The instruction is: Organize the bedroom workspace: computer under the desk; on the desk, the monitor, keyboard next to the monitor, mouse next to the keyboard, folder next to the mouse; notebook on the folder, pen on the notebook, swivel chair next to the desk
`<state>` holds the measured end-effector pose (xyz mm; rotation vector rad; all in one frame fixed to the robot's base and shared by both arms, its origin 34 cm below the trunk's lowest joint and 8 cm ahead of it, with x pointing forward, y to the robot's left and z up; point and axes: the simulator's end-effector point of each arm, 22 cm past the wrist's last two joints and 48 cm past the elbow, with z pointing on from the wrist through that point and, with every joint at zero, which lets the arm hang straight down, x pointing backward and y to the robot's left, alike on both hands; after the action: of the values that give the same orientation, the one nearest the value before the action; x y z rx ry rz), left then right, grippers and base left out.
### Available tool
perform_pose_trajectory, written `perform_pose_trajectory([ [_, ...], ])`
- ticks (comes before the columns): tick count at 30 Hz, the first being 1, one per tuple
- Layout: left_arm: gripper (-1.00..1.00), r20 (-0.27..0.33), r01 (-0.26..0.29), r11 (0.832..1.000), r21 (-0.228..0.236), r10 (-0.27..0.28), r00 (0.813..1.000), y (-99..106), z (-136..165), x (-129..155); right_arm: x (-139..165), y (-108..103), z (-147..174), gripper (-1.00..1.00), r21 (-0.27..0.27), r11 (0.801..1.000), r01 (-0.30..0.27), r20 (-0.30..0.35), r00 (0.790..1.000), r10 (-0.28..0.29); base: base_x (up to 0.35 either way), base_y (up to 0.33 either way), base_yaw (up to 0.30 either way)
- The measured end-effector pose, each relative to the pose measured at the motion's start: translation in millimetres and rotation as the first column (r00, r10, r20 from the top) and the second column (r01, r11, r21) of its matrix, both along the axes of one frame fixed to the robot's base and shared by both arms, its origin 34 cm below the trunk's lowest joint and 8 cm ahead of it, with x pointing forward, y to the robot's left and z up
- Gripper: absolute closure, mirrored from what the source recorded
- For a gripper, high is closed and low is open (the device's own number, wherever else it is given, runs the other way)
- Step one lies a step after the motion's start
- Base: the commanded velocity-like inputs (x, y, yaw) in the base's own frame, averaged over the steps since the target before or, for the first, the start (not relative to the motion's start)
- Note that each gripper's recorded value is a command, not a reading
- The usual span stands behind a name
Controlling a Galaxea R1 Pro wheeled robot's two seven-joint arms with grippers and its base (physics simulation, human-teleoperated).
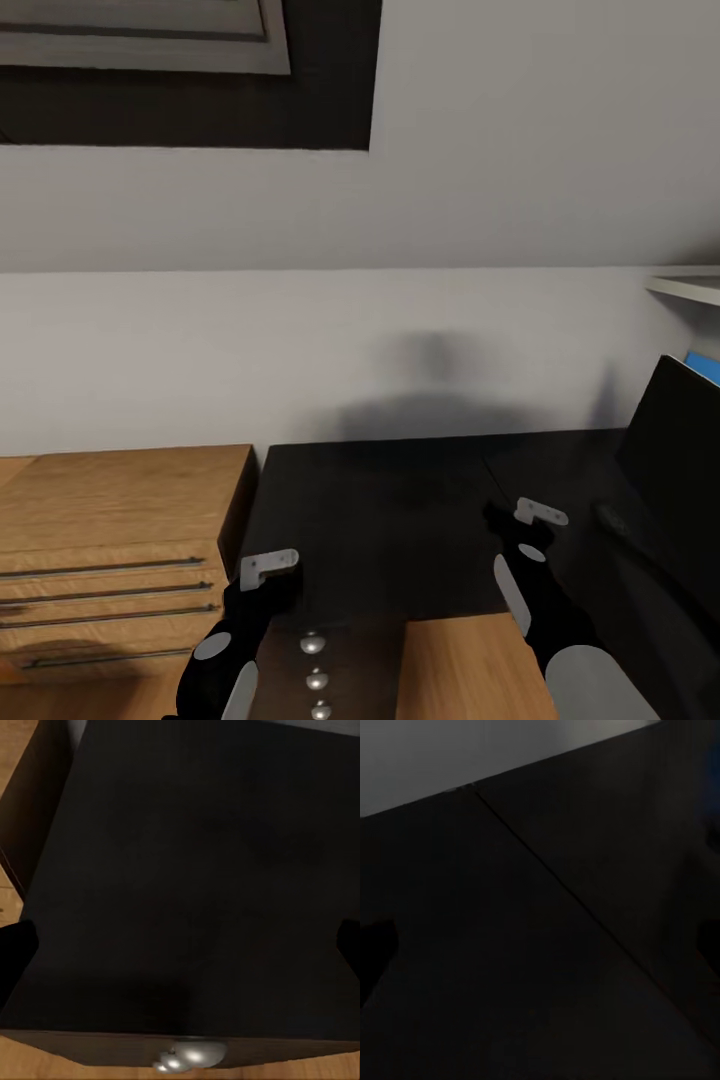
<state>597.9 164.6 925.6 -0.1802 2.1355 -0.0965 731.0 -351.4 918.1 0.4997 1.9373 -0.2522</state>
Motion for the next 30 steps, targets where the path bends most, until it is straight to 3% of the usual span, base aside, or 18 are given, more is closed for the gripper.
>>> perform_pose_trajectory([
  [9, -1.00, 0.000, 0.001, 1.000, 0.001, -0.001, 1.000, 0, 0, 0, -1, -3, -1, -1.00, -0.005, 1.000, 0.001, -0.002, 1.000, -0.001, 0.292, -0.101, 0.000],
  [14, -1.00, 0.000, 0.001, 1.000, 0.001, -0.001, 1.000, 0, 0, 0, -3, -9, -7, -1.00, -0.014, 1.000, 0.003, -0.017, 1.000, -0.003, 0.087, -0.068, 0.000],
  [19, -1.00, 0.000, 0.003, 1.000, 0.001, -0.003, 1.000, -1, 0, 0, -21, -46, -37, -1.00, -0.040, 0.999, 0.008, -0.098, 0.995, -0.012, 0.012, -0.009, 0.000],
  [24, -1.00, 0.000, 0.003, 1.000, 0.001, -0.003, 1.000, -1, 0, 0, -32, -70, -58, -1.00, -0.048, 0.999, 0.001, -0.157, 0.987, -0.009, 0.003, -0.002, 0.000],
  [30, -1.00, 0.017, 0.022, 1.000, 0.000, -0.022, 1.000, -11, 5, 1, -28, -92, -59, -1.00, -0.056, 0.998, 0.012, -0.192, 0.981, -0.023, 0.000, 0.000, 0.000],
])
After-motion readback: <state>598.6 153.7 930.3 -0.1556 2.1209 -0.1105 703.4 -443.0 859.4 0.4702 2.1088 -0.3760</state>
